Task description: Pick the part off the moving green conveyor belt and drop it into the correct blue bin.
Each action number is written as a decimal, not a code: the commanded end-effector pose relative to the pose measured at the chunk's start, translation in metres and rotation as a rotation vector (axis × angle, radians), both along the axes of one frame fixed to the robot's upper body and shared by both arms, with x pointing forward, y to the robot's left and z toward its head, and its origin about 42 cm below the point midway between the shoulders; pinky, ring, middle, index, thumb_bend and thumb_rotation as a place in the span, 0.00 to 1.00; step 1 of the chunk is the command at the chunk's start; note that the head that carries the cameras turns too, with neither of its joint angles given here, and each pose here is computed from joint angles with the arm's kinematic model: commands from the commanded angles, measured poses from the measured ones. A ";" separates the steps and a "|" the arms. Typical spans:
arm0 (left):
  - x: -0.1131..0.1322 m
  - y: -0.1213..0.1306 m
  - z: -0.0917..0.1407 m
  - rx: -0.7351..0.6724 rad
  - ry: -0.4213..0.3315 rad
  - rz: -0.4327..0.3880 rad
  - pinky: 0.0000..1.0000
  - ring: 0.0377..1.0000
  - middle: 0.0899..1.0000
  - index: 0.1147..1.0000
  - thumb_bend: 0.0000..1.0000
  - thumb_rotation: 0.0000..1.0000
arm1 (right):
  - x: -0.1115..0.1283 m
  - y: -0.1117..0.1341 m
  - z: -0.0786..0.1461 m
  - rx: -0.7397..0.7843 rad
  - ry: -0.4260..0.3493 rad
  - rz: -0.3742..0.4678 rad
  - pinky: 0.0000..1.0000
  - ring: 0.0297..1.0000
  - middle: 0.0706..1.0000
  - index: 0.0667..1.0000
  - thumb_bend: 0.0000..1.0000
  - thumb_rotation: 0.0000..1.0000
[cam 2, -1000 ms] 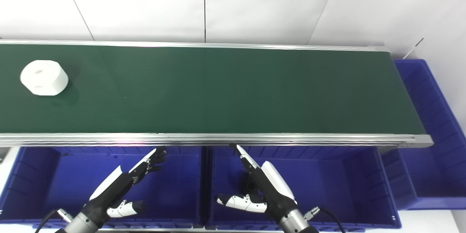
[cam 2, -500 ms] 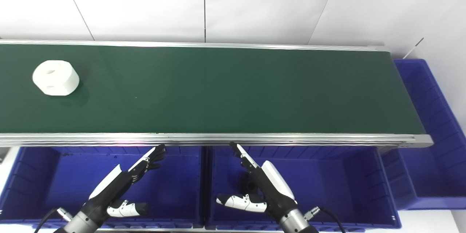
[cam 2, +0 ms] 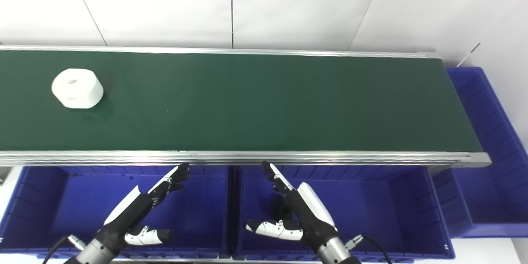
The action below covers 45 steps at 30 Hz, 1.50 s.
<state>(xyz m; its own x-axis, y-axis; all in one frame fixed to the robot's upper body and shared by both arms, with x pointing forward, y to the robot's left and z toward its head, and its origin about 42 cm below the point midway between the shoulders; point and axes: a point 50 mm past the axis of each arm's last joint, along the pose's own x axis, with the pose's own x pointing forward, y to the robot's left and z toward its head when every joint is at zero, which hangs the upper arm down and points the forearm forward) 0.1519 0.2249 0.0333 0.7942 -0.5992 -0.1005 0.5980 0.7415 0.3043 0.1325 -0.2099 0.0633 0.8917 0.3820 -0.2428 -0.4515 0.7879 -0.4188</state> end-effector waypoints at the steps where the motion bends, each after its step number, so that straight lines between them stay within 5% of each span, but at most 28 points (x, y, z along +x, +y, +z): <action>1: 0.004 -0.005 0.005 -0.006 -0.051 0.000 0.88 0.95 0.97 0.98 0.77 0.75 | 0.001 -0.004 0.006 0.012 -0.063 -0.003 0.86 0.92 0.95 0.98 0.73 0.63; 12: -0.003 -0.035 -0.006 -0.014 -0.044 0.019 0.87 0.92 0.95 0.95 0.78 0.70 | -0.008 -0.031 -0.012 -0.006 -0.056 -0.014 0.86 0.92 0.96 0.99 0.79 0.65; 26: 0.003 -0.035 -0.005 -0.074 -0.052 0.069 0.87 0.92 0.94 0.93 0.77 0.68 | -0.003 -0.031 -0.024 -0.015 -0.055 -0.009 0.84 0.91 0.94 0.97 0.79 0.62; 33: 0.017 -0.025 0.029 -0.122 -0.169 0.072 0.88 0.92 0.93 0.91 0.79 0.67 | 0.002 -0.026 -0.034 -0.003 -0.056 -0.018 0.79 0.89 0.93 0.95 0.81 0.59; 45: 0.075 0.010 0.105 -0.163 -0.445 0.064 0.82 0.89 0.91 0.91 0.81 0.63 | 0.009 -0.020 -0.045 -0.008 -0.069 -0.015 0.77 0.87 0.91 0.93 0.81 0.56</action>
<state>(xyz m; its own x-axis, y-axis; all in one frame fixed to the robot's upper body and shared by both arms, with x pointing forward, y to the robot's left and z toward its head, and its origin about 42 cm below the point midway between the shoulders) 0.2161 0.2314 0.1153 0.8162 -0.5188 0.2544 0.4140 0.8322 0.3689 0.1359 -0.2325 0.0112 0.9016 0.3467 -0.2588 -0.4300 0.7841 -0.4476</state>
